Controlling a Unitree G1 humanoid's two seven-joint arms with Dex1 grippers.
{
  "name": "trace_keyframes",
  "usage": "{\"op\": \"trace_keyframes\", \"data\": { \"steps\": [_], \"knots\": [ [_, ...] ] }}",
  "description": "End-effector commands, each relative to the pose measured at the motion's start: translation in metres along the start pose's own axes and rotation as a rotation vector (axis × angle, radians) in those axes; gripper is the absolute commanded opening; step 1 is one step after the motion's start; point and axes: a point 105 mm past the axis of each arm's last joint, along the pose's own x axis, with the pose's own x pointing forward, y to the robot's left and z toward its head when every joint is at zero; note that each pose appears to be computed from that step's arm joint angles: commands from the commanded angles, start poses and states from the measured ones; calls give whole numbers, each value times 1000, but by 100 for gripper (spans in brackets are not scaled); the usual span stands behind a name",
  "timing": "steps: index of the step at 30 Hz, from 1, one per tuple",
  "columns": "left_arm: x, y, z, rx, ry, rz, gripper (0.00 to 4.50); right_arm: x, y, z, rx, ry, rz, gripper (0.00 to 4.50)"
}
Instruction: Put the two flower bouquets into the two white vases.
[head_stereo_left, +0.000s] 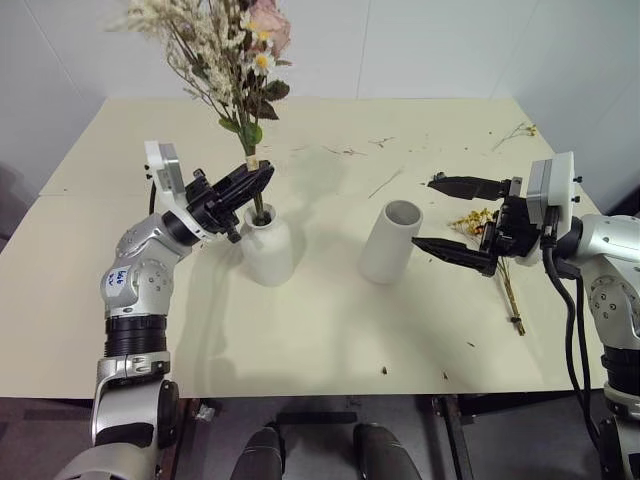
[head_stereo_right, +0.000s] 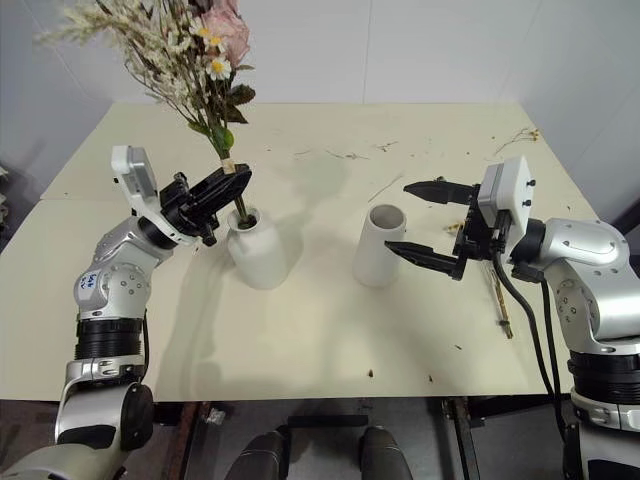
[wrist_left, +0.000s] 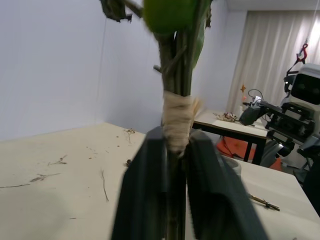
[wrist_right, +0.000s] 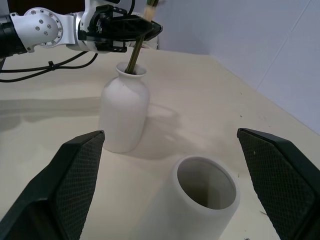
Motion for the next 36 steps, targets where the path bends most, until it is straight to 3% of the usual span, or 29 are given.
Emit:
{"op": "trace_keyframes", "data": {
  "steps": [1,6,9,13,16,18,26,32,36],
  "knots": [
    [-3,-4,7,99,26,-25,207,-3,-1,17,-51,-44,-15,450],
    [-18,0,5,215,183,-37,366,-2,-1,16,-51,-48,-22,450],
    [-30,9,9,264,313,-26,366,-2,0,15,-48,-50,-25,450],
    [-41,16,25,306,392,-26,366,-5,-2,12,-43,-32,-45,450],
    [-54,12,33,363,487,-108,366,-12,-7,3,-29,60,-66,450],
    [-63,5,41,343,524,-162,366,-27,-22,-12,8,198,-146,450],
    [-66,-33,66,241,468,-244,366,-107,-79,-68,254,677,-538,450],
    [-61,-55,59,211,429,-266,366,-126,-75,-106,361,928,-535,450],
    [-57,-63,60,237,383,-246,366,-137,-70,-124,443,1010,-512,450]
  ]
}}
